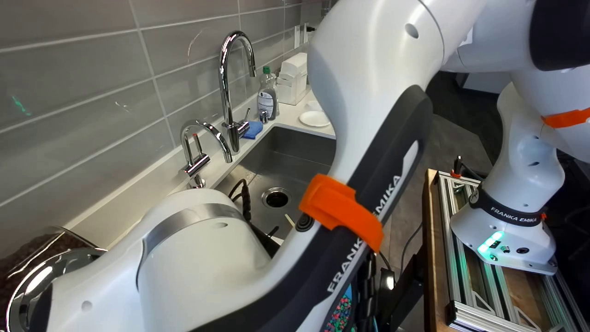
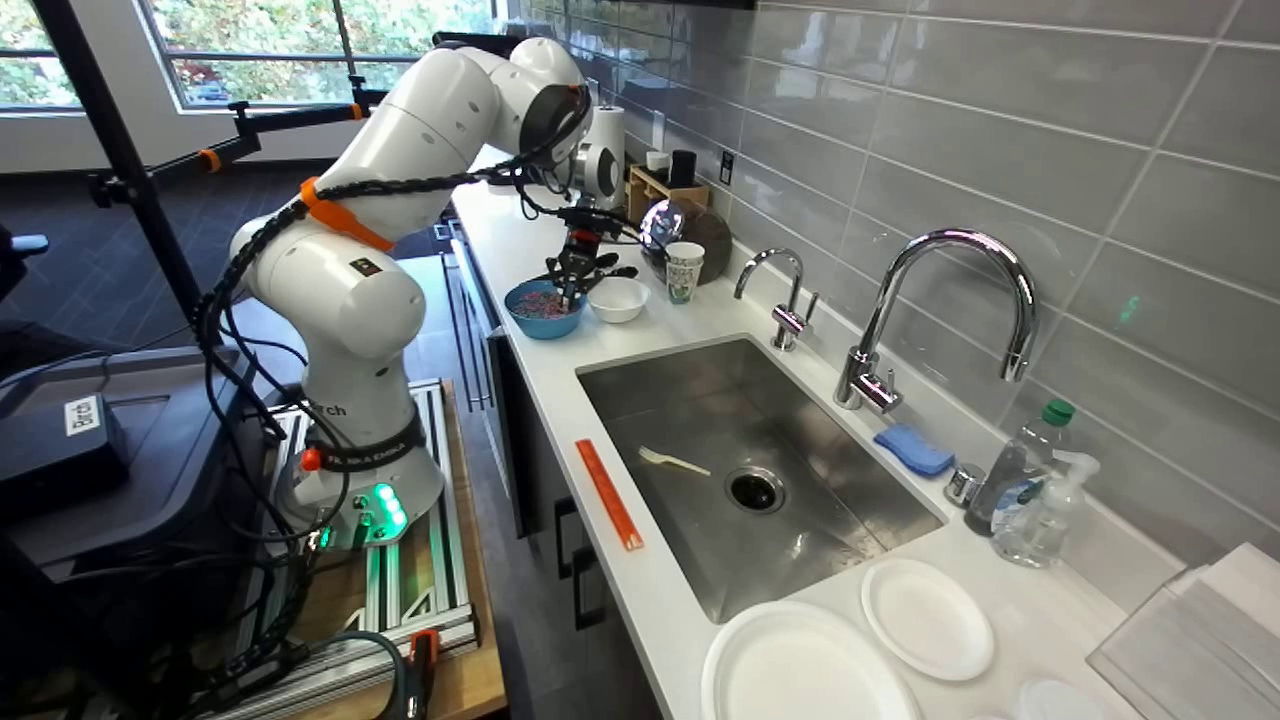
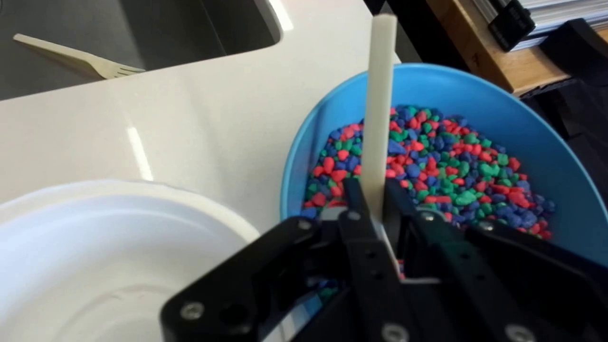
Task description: Stir the content of the blue bowl with the spoon
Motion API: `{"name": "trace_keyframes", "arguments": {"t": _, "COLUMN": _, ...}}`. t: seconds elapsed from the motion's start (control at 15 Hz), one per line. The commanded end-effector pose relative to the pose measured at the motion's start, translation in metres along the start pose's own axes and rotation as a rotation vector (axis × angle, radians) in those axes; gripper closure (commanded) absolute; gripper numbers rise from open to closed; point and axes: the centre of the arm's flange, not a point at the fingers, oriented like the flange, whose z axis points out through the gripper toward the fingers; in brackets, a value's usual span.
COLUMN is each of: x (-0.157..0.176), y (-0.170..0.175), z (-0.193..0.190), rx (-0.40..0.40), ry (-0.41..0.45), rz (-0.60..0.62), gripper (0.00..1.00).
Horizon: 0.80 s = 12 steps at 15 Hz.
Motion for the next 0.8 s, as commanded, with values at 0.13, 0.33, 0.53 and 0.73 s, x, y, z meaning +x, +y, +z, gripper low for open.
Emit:
{"name": "trace_keyframes", "arguments": {"t": 0.13, "x": 0.004, "y": 0.001, "z": -0.002, "rx": -0.024, "ry": 0.09, "rz": 0.055, "gripper": 0.96}}
{"name": "trace_keyframes", "arguments": {"t": 0.33, "x": -0.001, "y": 0.001, "z": -0.004, "rx": -0.042, "ry": 0.134, "rz": 0.061, "gripper": 0.96}}
{"name": "trace_keyframes", "arguments": {"t": 0.53, "x": -0.009, "y": 0.001, "z": -0.006, "rx": -0.053, "ry": 0.154, "rz": 0.065, "gripper": 0.96}}
{"name": "trace_keyframes", "arguments": {"t": 0.73, "x": -0.02, "y": 0.0, "z": -0.005, "rx": -0.065, "ry": 0.176, "rz": 0.083, "gripper": 0.96}}
